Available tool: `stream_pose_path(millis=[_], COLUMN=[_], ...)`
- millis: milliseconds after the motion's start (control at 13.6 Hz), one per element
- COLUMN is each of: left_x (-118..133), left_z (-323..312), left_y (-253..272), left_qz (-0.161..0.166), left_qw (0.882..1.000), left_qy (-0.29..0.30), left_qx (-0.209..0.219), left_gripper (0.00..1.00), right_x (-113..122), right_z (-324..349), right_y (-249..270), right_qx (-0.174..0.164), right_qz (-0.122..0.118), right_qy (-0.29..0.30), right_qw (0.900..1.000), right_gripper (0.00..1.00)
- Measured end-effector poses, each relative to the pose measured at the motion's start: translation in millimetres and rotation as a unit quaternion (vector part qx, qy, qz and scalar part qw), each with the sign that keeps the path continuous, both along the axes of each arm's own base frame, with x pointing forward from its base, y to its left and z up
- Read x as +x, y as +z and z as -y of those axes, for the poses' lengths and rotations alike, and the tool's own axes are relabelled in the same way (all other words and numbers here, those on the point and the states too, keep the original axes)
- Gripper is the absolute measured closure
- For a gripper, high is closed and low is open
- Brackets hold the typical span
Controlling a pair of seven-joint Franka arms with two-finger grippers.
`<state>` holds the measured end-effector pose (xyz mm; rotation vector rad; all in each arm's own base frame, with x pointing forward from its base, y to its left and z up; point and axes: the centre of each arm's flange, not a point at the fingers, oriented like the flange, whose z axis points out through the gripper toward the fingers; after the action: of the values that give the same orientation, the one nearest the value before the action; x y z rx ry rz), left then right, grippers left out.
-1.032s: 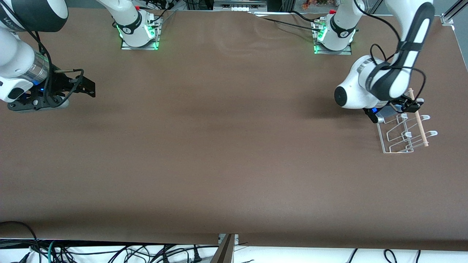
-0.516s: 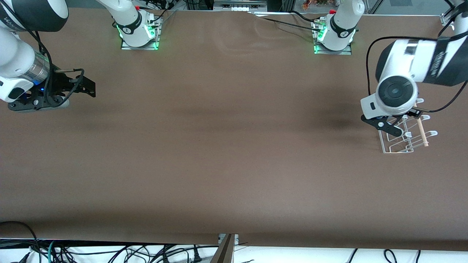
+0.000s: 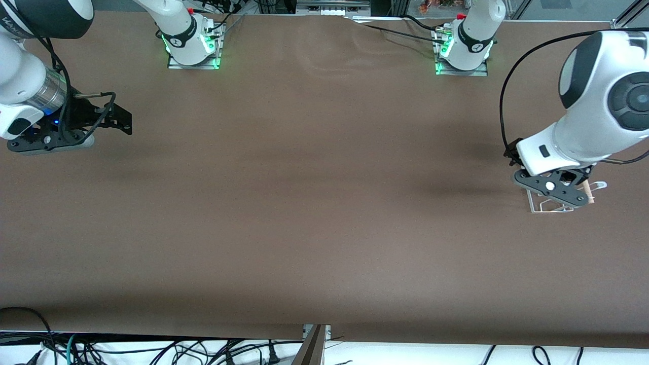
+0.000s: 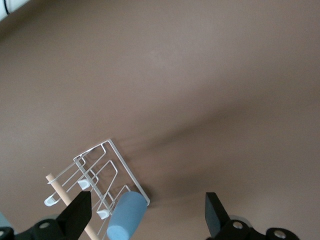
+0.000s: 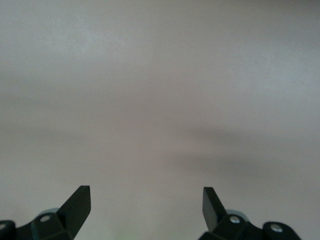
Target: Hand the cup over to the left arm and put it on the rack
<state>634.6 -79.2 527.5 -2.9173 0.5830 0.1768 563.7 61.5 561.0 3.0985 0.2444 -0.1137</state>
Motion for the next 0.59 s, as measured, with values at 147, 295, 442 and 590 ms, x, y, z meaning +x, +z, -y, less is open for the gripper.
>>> stream_pose_path(millis=[147,295,442,590], left_x=[6.4,7.9,10.8,12.5], left_z=[-1.9,-5.0,-22.8,-44.1], left_y=[15.6,24.4,24.0,30.0], left_qz=[0.029,0.037,0.030,0.050], left_qw=[0.997,0.994,0.987,0.982], left_qy=[0.066,0.103,0.136,0.157], left_qx=[-0.005,-0.028,-0.078,-0.093], left_gripper=[0.00,0.00,0.00,0.00], right_x=[0.0,0.0,0.0,0.5], right_z=[-0.1,-0.2,-0.5,-0.5], right_y=[0.1,0.2,0.4,3.0], right_qx=[0.000,0.000,0.000,0.000], right_qz=[0.000,0.000,0.000,0.003], right_qy=[0.000,0.000,0.000,0.000], right_qw=[1.000,1.000,1.000,1.000], right_gripper=[0.01,0.01,0.01,0.01])
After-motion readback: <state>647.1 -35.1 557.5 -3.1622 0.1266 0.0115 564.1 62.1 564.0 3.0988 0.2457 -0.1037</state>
